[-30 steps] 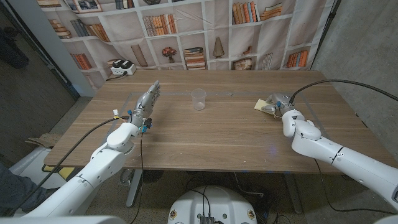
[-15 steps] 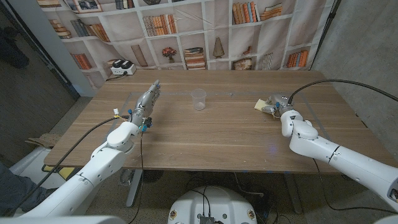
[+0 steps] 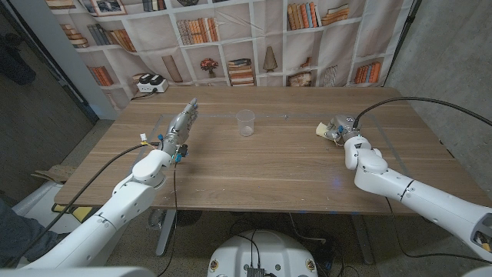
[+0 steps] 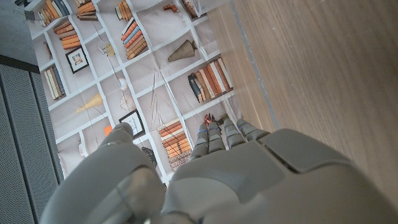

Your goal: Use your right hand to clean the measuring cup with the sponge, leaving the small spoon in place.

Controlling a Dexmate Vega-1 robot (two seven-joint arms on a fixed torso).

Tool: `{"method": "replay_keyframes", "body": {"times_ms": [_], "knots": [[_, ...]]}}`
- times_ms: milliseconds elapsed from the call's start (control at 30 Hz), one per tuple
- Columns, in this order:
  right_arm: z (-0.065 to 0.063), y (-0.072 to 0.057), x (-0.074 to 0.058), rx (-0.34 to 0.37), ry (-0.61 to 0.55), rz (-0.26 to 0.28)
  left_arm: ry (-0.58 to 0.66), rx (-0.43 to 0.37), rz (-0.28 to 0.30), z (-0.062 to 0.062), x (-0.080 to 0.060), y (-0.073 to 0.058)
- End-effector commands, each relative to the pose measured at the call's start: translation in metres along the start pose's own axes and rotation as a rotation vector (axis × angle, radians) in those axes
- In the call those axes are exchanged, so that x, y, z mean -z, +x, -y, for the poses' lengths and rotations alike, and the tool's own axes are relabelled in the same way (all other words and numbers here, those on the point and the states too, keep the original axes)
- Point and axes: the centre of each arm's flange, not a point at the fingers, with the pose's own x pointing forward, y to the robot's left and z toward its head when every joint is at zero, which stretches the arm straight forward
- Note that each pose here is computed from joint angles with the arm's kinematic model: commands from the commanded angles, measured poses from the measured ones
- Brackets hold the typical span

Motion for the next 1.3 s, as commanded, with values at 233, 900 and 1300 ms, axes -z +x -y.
{"method": "replay_keyframes", "body": {"times_ms": [233,900,1300], "knots": [[-0.001,0.000,-0.004,0.082,-0.020,0.011,0.012,-0.006,0.006,-0.003,-0.004,0.000],[0.023,-0.011,-0.010,0.150,0.075,0.031,0.046,-0.006,-0.003,-0.004,-0.007,0.003],[0.036,-0.021,-0.018,0.200,0.116,0.044,0.072,-0.003,-0.003,-0.004,-0.010,0.006]]}}
